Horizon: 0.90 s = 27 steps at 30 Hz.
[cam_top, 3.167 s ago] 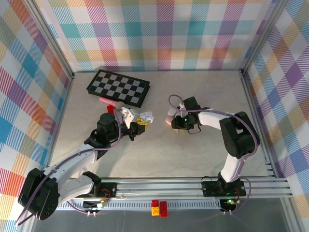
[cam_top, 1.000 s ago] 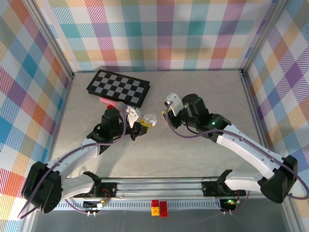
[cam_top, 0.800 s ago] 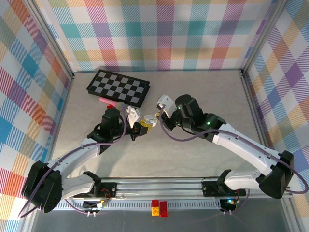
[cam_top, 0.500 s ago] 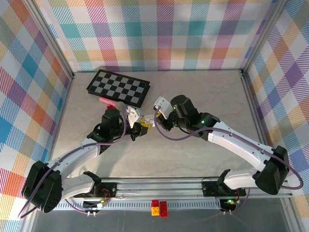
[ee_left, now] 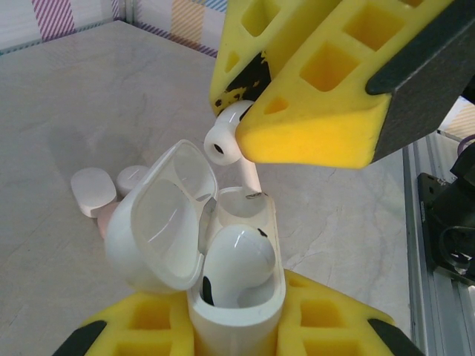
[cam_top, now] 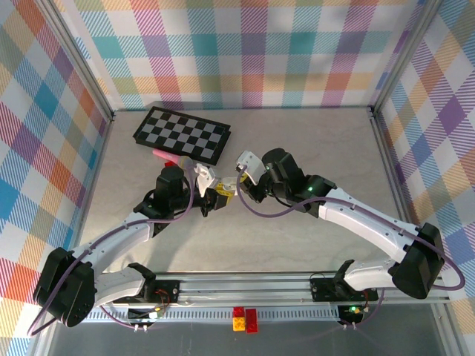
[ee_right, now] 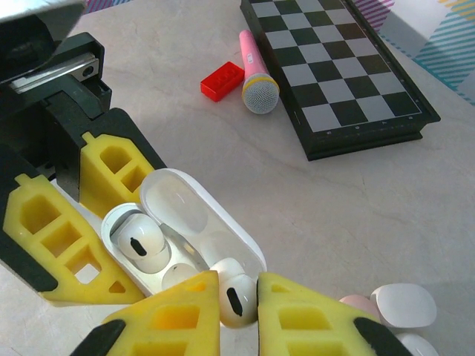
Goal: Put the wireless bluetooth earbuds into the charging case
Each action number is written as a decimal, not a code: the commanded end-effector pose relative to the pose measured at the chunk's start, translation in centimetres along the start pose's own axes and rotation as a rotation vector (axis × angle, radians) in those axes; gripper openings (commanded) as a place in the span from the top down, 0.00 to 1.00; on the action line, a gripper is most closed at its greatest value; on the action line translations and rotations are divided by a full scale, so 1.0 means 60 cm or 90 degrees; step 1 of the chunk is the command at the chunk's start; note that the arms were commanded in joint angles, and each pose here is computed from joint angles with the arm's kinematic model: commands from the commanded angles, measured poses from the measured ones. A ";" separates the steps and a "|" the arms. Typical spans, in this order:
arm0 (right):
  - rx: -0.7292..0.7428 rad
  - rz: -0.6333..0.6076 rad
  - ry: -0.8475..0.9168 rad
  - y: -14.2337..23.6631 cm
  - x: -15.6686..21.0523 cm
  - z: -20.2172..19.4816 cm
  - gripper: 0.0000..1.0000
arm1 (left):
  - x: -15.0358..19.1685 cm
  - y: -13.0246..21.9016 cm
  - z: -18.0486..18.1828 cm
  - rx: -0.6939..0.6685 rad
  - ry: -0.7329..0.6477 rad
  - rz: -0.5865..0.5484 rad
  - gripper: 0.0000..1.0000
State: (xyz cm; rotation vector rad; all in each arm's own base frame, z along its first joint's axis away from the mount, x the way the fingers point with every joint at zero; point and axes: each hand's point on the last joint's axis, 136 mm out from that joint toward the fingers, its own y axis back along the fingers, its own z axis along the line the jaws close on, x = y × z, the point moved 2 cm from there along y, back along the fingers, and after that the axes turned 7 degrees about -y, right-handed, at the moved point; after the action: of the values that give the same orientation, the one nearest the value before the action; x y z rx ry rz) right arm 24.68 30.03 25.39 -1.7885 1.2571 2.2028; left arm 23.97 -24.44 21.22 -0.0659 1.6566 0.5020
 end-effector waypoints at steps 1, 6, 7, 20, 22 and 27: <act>-0.016 0.006 0.014 -0.007 0.010 0.008 0.85 | -0.046 0.010 -0.006 0.009 -0.034 -0.044 0.98; -0.021 0.013 0.019 -0.009 0.016 0.011 0.84 | -0.048 0.010 -0.005 0.009 -0.035 -0.046 0.98; -0.025 0.015 0.021 -0.009 0.017 0.012 0.84 | -0.049 0.010 -0.006 0.009 -0.036 -0.047 0.98; -0.104 0.032 0.062 -0.001 0.033 0.043 0.78 | -0.054 0.008 -0.005 0.012 -0.037 -0.050 0.98; -0.112 0.032 0.066 0.000 0.033 0.046 0.78 | -0.054 0.009 -0.005 0.012 -0.035 -0.050 0.98; -0.135 0.030 0.066 0.005 0.031 0.055 0.75 | -0.053 0.009 -0.005 0.011 -0.035 -0.049 0.98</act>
State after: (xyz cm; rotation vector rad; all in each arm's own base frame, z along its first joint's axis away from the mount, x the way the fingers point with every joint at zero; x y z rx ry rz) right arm 23.11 30.74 24.60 -1.9410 1.1867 2.2749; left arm 23.62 -24.62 21.53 -0.0512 1.6610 0.4742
